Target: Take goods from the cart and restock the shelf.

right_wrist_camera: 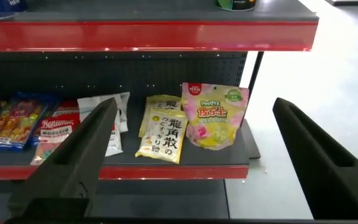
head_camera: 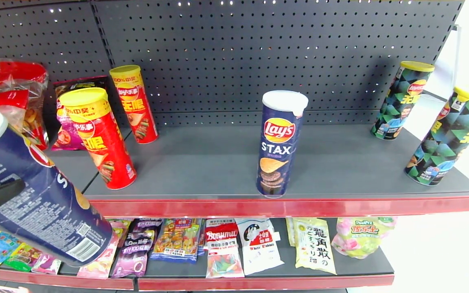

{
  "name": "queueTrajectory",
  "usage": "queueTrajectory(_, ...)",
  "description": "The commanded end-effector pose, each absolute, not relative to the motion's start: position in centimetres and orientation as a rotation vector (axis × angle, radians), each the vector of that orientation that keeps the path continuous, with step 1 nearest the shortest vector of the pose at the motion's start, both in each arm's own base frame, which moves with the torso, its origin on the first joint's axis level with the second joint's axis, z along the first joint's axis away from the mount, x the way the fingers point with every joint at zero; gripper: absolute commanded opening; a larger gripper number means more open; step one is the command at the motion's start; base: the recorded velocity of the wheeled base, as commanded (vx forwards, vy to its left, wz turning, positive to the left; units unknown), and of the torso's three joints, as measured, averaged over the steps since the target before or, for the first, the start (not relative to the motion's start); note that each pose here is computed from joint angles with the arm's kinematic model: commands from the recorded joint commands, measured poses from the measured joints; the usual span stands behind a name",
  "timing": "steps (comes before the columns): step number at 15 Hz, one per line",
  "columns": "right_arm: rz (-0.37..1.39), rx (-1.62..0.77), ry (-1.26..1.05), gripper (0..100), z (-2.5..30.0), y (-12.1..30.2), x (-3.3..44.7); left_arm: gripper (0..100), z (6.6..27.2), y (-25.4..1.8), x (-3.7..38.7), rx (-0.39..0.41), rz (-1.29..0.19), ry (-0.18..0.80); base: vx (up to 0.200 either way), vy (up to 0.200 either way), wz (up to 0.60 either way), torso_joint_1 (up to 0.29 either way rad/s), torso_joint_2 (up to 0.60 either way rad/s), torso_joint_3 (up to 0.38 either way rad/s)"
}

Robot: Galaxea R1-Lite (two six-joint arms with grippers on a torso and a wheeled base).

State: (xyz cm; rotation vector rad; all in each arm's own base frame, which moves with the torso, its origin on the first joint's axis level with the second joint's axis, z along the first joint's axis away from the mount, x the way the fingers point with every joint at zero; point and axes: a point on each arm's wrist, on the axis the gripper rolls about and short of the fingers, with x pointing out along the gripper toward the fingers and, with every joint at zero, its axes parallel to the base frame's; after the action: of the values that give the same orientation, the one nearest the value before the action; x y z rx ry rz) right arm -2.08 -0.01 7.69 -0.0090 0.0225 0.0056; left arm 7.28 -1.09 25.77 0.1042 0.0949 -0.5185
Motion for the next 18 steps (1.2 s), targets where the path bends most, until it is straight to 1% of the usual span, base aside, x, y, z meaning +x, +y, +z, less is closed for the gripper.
queueTrajectory(1, 0.017, -0.005, 0.018, 100, 7.6, 0.0, -2.1, 0, 25.8, -1.1, 7.3, 0.105, -0.52, 0.095, 0.0, 0.0, 0.0, 0.0, 0.0, 0.0)
queueTrajectory(2, 0.012, 0.031, -0.001, 100, 7.6, 0.0, -2.3, 0, 25.6, -1.1, 7.3, 0.103, -0.52, 0.101, 0.0, 0.0, 0.0, 0.0, 0.0, 0.0)
queueTrajectory(5, 0.017, -0.041, -0.002, 100, 7.6, 0.0, -2.3, 0, 25.6, -1.1, 7.4, 0.102, -0.522, 0.104, 0.0, 0.0, 0.0, 0.0, 0.0, 0.0)
queueTrajectory(7, 0.011, -0.002, 0.0, 100, 7.6, 0.0, -2.3, 0, 25.6, -1.1, 7.6, 0.101, -0.524, 0.108, 0.0, 0.0, 0.0, 0.0, 0.0, 0.0)
queueTrajectory(11, 0.011, 0.005, -0.003, 100, 7.6, 0.0, -2.3, 0, 25.3, -1.1, 8.0, 0.092, -0.545, 0.128, 0.0, 0.0, 0.0, 0.0, 0.0, 0.0)
queueTrajectory(12, 0.012, 0.005, -0.003, 100, 7.6, 0.0, -2.3, 0, 25.3, -1.3, 8.4, 0.089, -0.565, 0.139, 0.0, 0.0, 0.0, 0.0, 0.0, 0.0)
queueTrajectory(15, 0.011, 0.005, -0.003, 100, 7.6, 0.0, -2.3, 0, 25.4, -1.8, 10.7, 0.098, -0.614, 0.127, 0.0, 0.0, 0.0, 0.0, 0.0, 0.0)
queueTrajectory(16, 0.011, 0.005, -0.003, 100, 7.6, 0.0, -2.3, 0, 25.4, -1.9, 10.7, 0.098, -0.615, 0.127, 0.0, 0.0, 0.0, 0.0, 0.0, 0.0)
queueTrajectory(17, 0.011, 0.005, -0.003, 100, 7.6, 0.0, -2.3, 0, 25.1, -2.8, 11.9, 0.097, -0.683, 0.159, 0.0, 0.0, 0.0, 0.0, 0.0, 0.0)
queueTrajectory(18, 0.011, 0.005, -0.003, 100, 7.6, 0.0, -2.3, 0, 25.3, -3.1, 12.5, 0.097, -0.703, 0.164, 0.0, 0.0, 0.0, 0.0, 0.0, 0.0)
